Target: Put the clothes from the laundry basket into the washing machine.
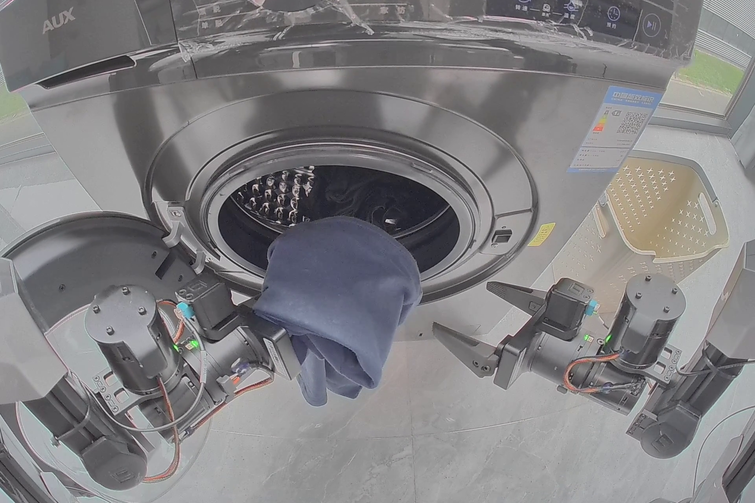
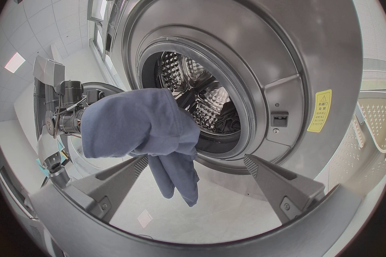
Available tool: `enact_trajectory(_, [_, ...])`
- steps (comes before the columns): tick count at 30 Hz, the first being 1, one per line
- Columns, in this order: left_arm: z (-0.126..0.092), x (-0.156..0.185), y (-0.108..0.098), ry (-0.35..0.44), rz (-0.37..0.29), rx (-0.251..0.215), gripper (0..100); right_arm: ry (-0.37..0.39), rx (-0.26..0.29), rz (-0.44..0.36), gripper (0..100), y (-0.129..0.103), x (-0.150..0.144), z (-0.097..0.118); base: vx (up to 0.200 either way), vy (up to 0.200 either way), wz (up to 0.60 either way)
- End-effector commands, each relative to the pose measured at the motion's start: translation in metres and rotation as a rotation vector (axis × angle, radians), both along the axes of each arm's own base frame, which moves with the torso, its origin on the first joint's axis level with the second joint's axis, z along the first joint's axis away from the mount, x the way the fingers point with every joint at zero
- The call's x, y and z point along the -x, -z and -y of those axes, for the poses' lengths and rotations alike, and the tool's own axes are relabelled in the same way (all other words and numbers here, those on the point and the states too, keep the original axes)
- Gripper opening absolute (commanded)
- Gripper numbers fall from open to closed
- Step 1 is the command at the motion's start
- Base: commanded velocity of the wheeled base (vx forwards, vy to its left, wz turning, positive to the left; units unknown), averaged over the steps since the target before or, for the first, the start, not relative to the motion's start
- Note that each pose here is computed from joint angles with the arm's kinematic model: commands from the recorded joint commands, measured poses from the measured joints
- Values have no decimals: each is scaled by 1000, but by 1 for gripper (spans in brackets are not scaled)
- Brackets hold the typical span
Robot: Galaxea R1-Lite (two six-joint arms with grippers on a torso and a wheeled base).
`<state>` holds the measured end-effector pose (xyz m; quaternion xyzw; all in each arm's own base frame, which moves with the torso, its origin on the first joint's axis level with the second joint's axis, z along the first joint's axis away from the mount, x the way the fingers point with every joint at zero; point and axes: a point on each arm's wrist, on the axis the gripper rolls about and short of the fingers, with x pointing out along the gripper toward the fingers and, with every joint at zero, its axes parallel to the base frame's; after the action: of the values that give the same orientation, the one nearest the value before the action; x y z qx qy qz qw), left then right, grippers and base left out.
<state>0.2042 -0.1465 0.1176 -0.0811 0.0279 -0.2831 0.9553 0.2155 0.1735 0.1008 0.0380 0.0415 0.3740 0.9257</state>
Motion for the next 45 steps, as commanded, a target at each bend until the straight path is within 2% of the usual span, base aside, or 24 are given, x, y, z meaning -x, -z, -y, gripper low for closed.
enact_trajectory(1, [5, 2, 2, 20, -8, -4, 0, -1, -3, 5, 100, -1, 1, 0, 0, 0, 0])
enact_trajectory(11, [24, -16, 8, 28, 1, -2, 0, -29, -14, 14, 100, -6, 12, -9, 0, 0, 0])
enact_trajectory(15, [34, -35, 18, 11, -4, -11, 0, -39, -22, 7, 100, -6, 14, -11, 0, 0, 0])
enact_trajectory(19, [40, -50, 25, 8, 17, -41, 0, -39, -23, 8, 100, -7, 14, -11, 0, 0, 0])
enact_trajectory(22, [44, -57, 28, 7, 22, -39, 0, -39, -25, 7, 100, -7, 14, -11, 0, 0, 0])
enact_trajectory(23, [51, -68, 35, 3, 23, -36, 0, -38, -26, 8, 100, -7, 14, -11, 0, 0, 0])
enact_trajectory(26, [51, -86, 44, -26, 26, -38, 0, -41, -28, 11, 100, -8, 16, -11, 0, 0, 0])
enact_trajectory(32, [60, -113, 42, -45, 78, 13, 0, -48, -21, 6, 100, -7, 18, -12, 0, 0, 0])
enact_trajectory(39, [65, -153, 57, -105, 123, 38, 0, -79, -13, -6, 100, -4, 25, -16, 0, 0, 0])
enact_trajectory(45, [66, -184, 55, -144, 168, 63, 0, -90, -5, -15, 100, -2, 28, -18, 0, 0, 0])
